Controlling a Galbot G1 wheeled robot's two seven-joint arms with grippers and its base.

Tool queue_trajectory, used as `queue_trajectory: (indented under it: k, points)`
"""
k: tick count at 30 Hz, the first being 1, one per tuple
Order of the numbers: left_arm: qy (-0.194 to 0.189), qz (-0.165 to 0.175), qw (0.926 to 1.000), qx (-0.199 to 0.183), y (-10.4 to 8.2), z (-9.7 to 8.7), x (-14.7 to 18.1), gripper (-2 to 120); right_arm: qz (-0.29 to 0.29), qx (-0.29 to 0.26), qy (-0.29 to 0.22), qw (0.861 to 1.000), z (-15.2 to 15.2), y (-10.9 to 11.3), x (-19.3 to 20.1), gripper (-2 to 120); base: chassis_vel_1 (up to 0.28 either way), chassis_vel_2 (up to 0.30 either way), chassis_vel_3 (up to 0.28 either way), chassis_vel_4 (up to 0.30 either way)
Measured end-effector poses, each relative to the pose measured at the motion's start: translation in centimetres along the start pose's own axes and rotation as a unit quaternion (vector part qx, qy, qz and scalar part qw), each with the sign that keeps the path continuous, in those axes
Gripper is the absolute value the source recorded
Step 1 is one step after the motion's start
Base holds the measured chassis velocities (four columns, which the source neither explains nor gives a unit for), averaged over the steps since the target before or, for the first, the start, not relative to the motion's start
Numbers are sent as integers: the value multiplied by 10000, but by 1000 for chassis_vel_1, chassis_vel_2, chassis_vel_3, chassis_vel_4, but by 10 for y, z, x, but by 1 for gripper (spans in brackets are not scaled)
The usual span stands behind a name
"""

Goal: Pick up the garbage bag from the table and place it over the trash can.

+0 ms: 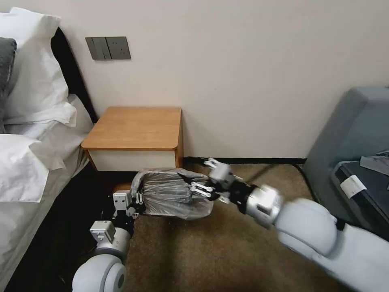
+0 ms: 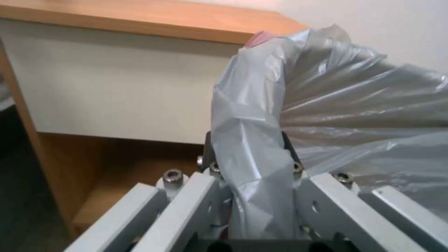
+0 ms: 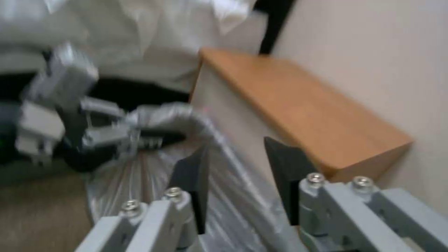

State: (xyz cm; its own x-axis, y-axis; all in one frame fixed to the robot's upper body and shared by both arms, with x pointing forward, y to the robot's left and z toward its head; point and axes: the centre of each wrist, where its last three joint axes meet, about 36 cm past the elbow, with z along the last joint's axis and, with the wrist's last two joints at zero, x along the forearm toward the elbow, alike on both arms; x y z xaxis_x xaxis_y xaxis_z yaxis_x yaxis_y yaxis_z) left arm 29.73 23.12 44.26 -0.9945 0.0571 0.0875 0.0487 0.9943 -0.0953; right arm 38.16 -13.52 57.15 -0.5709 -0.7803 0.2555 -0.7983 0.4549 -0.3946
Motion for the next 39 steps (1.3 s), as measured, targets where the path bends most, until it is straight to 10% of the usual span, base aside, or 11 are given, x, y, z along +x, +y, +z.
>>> queue_trajectory:
  k: [9, 27, 39]
  points:
    - [-26, -83, 10000, -23, 1, 2, -3, 3, -543, 501, 768, 9943, 4, -8, -57, 0, 0, 0, 0, 0]
    - [-231, -166, 9978, -591, -8, 5, 6, 3, -1179, 1166, 2166, 9621, 79, -3, -174, 0, 0, 0, 0, 0]
    - [-260, -278, 9972, -638, -9, 6, 11, 3, -1291, 1422, 2199, 9564, 81, 11, -202, 0, 0, 0, 0, 0]
